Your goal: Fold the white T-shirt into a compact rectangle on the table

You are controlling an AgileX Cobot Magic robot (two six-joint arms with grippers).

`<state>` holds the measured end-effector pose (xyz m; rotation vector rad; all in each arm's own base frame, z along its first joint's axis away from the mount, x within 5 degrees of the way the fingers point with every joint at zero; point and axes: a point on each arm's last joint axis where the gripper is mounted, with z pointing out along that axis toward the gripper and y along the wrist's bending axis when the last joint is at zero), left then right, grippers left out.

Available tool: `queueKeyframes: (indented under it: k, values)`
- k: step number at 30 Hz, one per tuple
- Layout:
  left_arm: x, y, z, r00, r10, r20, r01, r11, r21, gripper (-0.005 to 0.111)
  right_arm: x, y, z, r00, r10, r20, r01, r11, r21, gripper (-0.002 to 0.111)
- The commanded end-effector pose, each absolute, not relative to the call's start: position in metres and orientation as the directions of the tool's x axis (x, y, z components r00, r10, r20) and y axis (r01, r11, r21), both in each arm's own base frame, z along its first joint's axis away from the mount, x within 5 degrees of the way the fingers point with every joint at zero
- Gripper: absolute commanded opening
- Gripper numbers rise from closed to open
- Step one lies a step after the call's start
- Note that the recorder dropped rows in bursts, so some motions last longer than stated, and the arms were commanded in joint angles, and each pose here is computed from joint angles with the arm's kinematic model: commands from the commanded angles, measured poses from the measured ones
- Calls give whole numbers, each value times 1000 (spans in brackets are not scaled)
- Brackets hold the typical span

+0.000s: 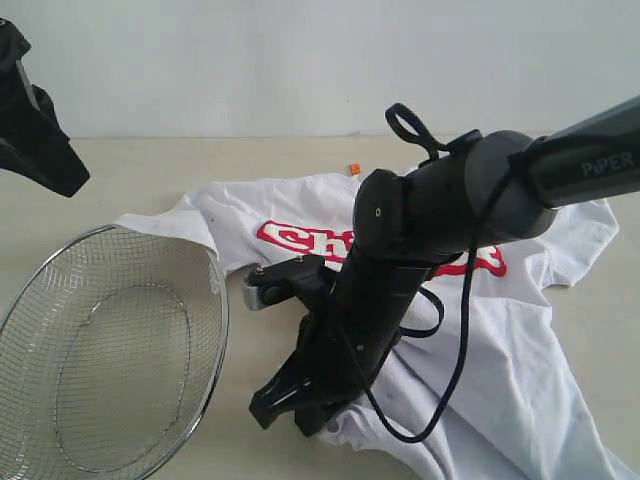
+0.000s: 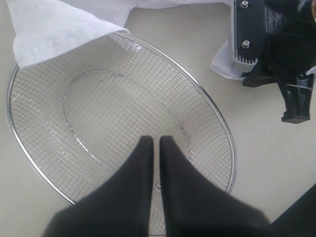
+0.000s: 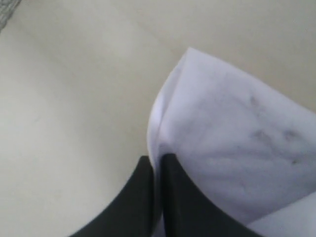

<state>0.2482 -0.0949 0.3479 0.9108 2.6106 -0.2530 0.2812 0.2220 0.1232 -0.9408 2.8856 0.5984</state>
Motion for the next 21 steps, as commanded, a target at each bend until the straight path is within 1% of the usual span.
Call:
queueKeyframes:
  k: [1,6,21]
  values:
    - [247,-95,348,-735,550,-398,619,783,-62,5,274,228,127,-801,-579,-149,-578,687,441,0]
    - [247,-95,348,-735,550,-398,619,783,-62,5,270,237,131,-816,-556,-160,-548,653,523,0]
    - [247,-95,348,-735,550,-398,619,783,-62,5,218,286,134,-707,-690,-155,-635,522,569,0]
